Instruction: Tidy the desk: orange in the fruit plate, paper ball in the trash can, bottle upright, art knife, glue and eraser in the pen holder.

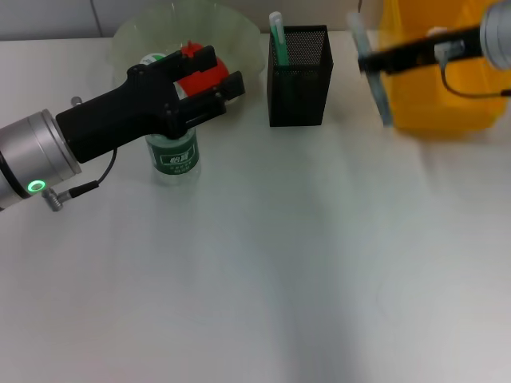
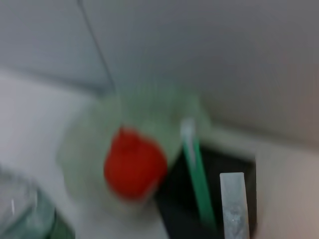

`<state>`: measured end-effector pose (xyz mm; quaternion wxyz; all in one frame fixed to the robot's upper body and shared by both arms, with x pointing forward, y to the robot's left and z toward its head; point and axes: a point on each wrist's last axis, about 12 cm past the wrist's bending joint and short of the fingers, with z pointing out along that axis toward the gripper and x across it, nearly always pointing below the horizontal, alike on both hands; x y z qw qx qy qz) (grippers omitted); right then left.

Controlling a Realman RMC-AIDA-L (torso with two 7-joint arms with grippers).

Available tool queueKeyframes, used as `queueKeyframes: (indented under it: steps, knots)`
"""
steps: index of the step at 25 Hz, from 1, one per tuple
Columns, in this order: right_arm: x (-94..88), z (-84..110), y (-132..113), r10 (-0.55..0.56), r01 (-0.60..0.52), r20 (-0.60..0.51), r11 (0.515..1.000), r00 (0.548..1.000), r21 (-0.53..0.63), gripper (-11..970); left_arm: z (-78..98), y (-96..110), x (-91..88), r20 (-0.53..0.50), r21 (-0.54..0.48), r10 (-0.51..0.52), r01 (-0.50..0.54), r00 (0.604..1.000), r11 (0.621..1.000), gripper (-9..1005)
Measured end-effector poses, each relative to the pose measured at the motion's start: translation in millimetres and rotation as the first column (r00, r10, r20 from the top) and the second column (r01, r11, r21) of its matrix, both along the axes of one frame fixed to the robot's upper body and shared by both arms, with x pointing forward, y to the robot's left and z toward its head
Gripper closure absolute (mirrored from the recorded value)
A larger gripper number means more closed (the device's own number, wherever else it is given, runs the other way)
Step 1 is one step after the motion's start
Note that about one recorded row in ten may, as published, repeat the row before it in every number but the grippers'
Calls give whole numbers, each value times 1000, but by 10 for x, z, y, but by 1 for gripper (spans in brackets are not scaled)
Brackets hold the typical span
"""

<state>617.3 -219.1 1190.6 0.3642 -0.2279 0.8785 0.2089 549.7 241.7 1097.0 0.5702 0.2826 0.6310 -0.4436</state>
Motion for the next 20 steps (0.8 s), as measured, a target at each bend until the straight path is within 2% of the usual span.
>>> queueKeyframes:
  steps: [1,2,3,4,6,7,8,9,11,14,16,17,19,20]
  knots:
    - [48,0,-20,-7,5,74,999,997,36,787,2,4,-1,1,-2,2,-2,1000,1000,309]
    - [48,0,-20,-7,5,74,999,997,36,787,2,4,-1,1,-2,2,-2,1000,1000,309]
    - [103,-37,-25,-12,1,149,997,989,72,787,3,7,-3,1,-3,3,-3,1000,1000,309]
    - [103,-37,-25,-12,1,149,997,989,72,787,4,8,-4,2,-4,3,-3,1000,1000,309]
    - [175,-135,9,-11,-27,241,988,970,154,787,5,10,-6,3,-6,3,-3,1000,1000,309]
    - [175,-135,9,-11,-27,241,988,970,154,787,5,10,-6,3,-6,3,-3,1000,1000,309]
    - [217,-195,59,8,-73,305,977,952,201,787,9,9,-4,4,-7,3,-3,1000,1000,309]
    - [217,-195,59,8,-73,305,977,952,201,786,9,8,-4,4,-7,3,-3,1000,1000,309]
    - [255,-271,139,29,-131,381,961,924,244,786,10,7,-3,4,-8,2,-2,1000,1000,309]
    - [275,-326,183,33,-156,424,953,905,258,786,15,9,-3,6,-9,2,-2,1000,1000,309]
    - [290,-421,221,34,-176,486,952,874,250,786,16,9,-3,7,-10,2,-2,1000,1000,309]
    - [290,-421,221,34,-176,486,952,874,250,786,16,9,-3,7,-10,2,-2,1000,1000,309]
    - [297,-511,235,24,-179,557,958,830,225,786,15,4,-1,5,-11,1,-1,1000,1000,309]
    - [297,-511,235,24,-179,557,958,830,225,786,15,4,-1,5,-11,1,-1,1000,1000,309]
